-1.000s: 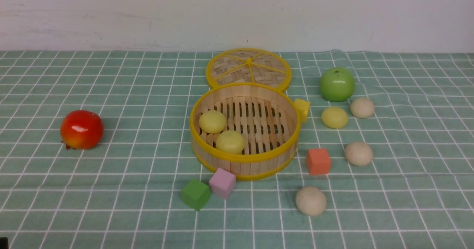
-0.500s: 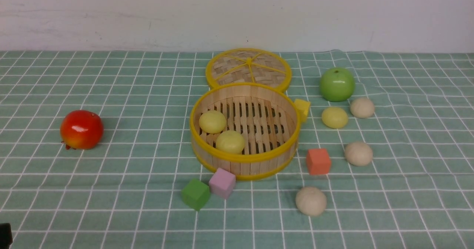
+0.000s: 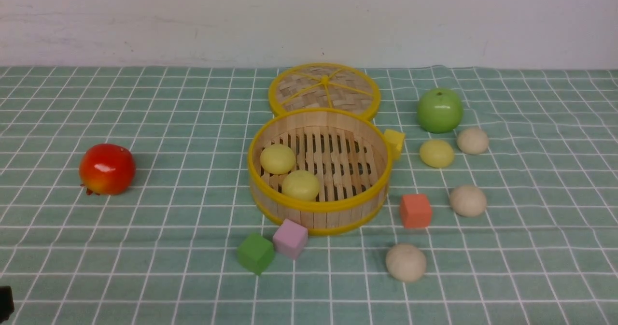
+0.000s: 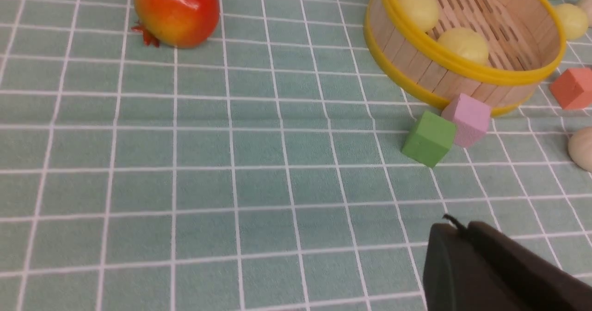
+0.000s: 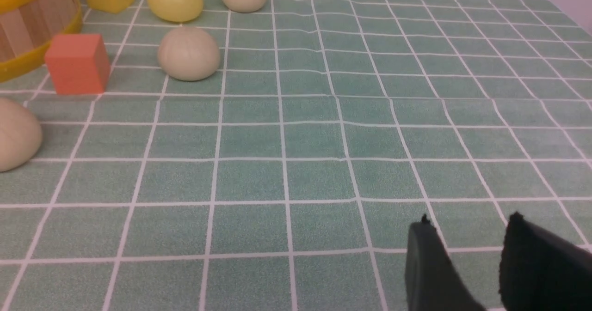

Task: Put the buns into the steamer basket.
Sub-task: Use the right arm to grab a steamed stuffed bun

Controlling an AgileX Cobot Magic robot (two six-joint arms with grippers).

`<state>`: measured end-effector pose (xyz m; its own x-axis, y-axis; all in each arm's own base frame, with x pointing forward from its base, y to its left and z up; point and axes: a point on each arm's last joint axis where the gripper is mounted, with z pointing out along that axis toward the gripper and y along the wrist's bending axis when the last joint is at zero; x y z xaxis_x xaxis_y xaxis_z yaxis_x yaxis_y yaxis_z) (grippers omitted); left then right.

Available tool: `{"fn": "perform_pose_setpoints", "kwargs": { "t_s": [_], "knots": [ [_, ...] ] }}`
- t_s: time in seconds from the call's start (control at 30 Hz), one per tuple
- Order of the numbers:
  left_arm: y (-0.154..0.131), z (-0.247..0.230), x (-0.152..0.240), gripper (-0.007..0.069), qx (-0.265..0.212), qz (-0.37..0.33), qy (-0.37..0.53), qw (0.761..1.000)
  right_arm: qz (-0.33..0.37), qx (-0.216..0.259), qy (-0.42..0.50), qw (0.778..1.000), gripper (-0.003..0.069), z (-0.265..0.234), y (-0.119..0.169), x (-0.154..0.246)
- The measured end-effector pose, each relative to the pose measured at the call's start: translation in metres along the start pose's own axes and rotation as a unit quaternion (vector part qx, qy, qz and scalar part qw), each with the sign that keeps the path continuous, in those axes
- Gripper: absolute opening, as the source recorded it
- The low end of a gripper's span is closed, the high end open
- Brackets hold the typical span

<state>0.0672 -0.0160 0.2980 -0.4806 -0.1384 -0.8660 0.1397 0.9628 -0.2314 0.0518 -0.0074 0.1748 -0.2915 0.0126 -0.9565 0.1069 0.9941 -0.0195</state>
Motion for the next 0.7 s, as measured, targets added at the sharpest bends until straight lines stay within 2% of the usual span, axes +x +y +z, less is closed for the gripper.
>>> {"fn": "perform_pose_setpoints", "kwargs": {
  "t_s": [0.17, 0.33, 0.37, 0.53, 0.7],
  "knots": [
    [0.010, -0.004, 0.003, 0.0024, -0.035, -0.020, -0.078, 0.996, 0.000, 0.000, 0.000, 1.000, 0.0239, 0.000, 0.000, 0.000],
    [0.021, 0.001, 0.027, 0.0028, -0.065, -0.029, -0.139, 0.988, 0.000, 0.000, 0.000, 1.000, 0.0239, 0.000, 0.000, 0.000],
    [0.025, 0.007, 0.043, 0.0029, -0.073, -0.027, -0.155, 0.985, 0.000, 0.000, 0.000, 1.000, 0.0239, 0.000, 0.000, 0.000],
    [0.037, 0.027, 0.088, 0.0036, -0.083, -0.024, -0.148, 0.985, 0.000, 0.000, 0.000, 1.000, 0.0239, 0.000, 0.000, 0.000],
    [0.044, 0.040, 0.113, 0.0038, -0.094, -0.030, -0.109, 0.989, 0.000, 0.000, 0.000, 1.000, 0.0239, 0.000, 0.000, 0.000]
  ]
}}
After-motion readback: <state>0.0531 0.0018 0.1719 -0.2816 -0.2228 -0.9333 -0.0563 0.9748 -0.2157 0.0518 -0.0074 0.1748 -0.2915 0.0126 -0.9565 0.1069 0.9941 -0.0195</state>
